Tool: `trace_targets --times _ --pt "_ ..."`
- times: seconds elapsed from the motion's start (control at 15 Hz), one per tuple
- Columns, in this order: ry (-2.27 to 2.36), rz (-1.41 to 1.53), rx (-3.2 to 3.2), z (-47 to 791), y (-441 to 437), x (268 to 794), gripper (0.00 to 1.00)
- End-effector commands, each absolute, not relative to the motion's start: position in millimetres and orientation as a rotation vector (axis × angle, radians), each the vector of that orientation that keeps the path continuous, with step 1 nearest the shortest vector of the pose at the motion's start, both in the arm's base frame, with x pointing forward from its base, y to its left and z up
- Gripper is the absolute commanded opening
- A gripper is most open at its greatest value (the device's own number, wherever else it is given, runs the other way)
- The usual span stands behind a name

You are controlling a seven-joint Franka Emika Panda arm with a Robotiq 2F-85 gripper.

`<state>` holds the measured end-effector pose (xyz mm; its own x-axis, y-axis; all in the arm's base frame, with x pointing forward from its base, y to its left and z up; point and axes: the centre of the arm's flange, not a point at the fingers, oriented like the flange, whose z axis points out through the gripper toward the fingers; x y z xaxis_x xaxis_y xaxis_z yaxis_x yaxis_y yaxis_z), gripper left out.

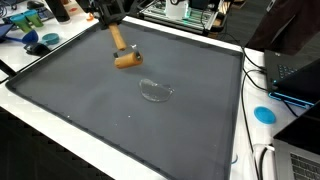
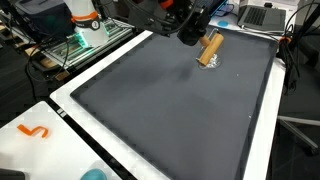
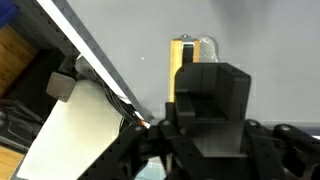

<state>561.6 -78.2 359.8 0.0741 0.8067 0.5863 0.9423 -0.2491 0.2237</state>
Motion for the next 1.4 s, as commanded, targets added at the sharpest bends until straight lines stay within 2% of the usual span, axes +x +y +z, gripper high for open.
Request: trace_targets --times 0.0,1.33 --pt "-1.785 -0.962 -2.125 360.1 -76.7 546.4 0.23" --pt "-1.928 -0.888 -2.132 375.7 -34.4 547.1 0.23"
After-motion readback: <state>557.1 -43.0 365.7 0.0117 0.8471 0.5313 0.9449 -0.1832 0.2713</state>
